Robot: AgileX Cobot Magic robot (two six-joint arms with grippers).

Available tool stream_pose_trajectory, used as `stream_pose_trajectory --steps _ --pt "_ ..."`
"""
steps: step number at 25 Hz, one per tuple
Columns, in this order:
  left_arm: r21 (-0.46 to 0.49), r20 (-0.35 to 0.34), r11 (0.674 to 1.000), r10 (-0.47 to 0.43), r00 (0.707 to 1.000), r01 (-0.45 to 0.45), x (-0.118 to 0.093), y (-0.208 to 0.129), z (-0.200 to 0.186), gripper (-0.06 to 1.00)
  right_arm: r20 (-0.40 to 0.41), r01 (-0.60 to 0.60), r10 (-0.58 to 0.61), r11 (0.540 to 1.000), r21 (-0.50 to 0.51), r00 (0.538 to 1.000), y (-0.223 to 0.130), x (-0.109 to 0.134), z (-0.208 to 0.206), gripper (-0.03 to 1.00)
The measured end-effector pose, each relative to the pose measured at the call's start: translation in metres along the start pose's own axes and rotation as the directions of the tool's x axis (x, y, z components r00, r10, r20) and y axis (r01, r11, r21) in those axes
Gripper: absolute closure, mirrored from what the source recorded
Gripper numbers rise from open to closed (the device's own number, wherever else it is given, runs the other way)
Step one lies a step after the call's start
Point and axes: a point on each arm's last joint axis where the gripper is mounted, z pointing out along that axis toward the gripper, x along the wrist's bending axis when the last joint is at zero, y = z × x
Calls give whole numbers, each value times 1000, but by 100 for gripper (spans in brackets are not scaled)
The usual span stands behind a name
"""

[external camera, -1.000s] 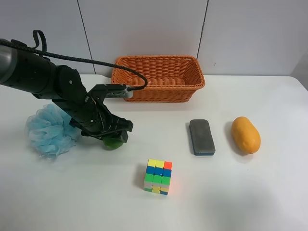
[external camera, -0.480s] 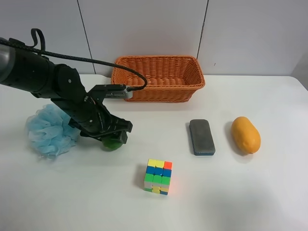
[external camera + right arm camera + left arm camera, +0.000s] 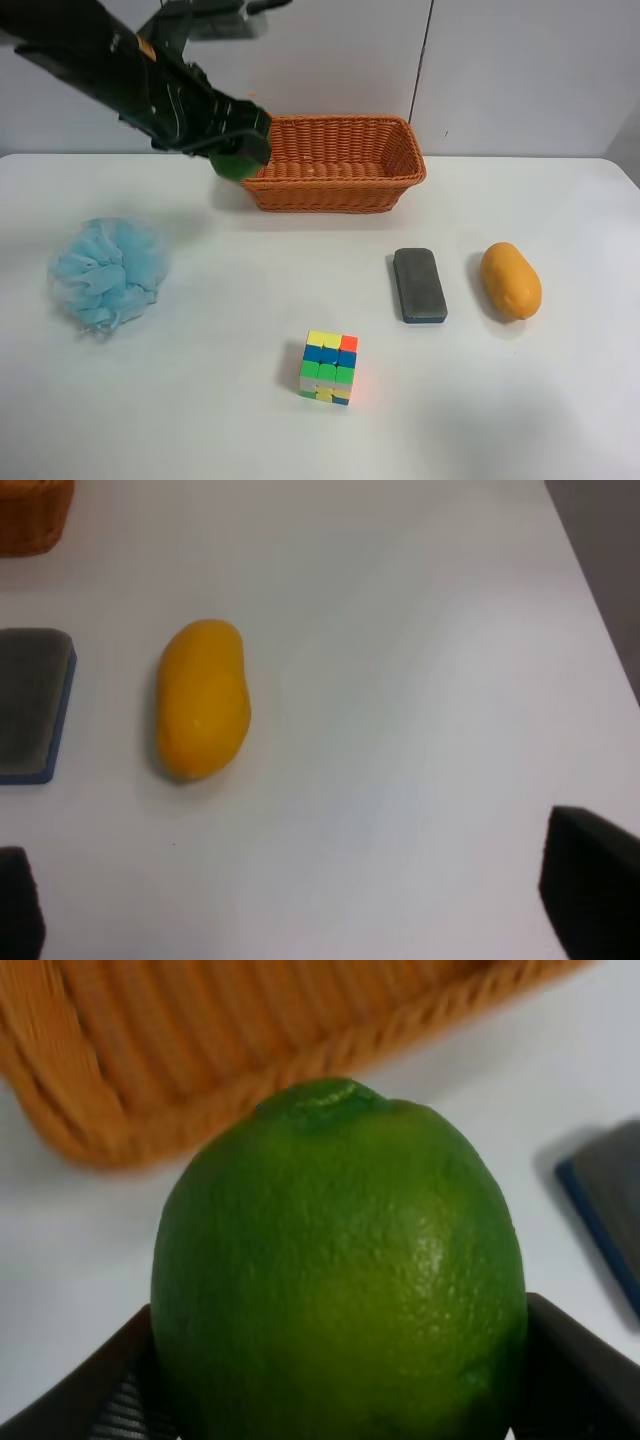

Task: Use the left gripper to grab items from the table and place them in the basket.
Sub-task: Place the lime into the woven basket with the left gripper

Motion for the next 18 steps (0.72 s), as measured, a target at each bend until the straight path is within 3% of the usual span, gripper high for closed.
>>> stream_pose_trajectory --steps 3,7,18 --pt "-52 -23 996 67 997 -68 -1 28 4 32 0 0 0 1000 0 1000 0 0 0 -3" --pt "-65 -38 987 144 989 -146 -1 54 36 32 0 0 0 1000 0 1000 0 0 0 -3" --pt "-29 -23 961 274 961 -275 -7 69 157 32 0 0 0 1000 0 1000 0 0 0 -3"
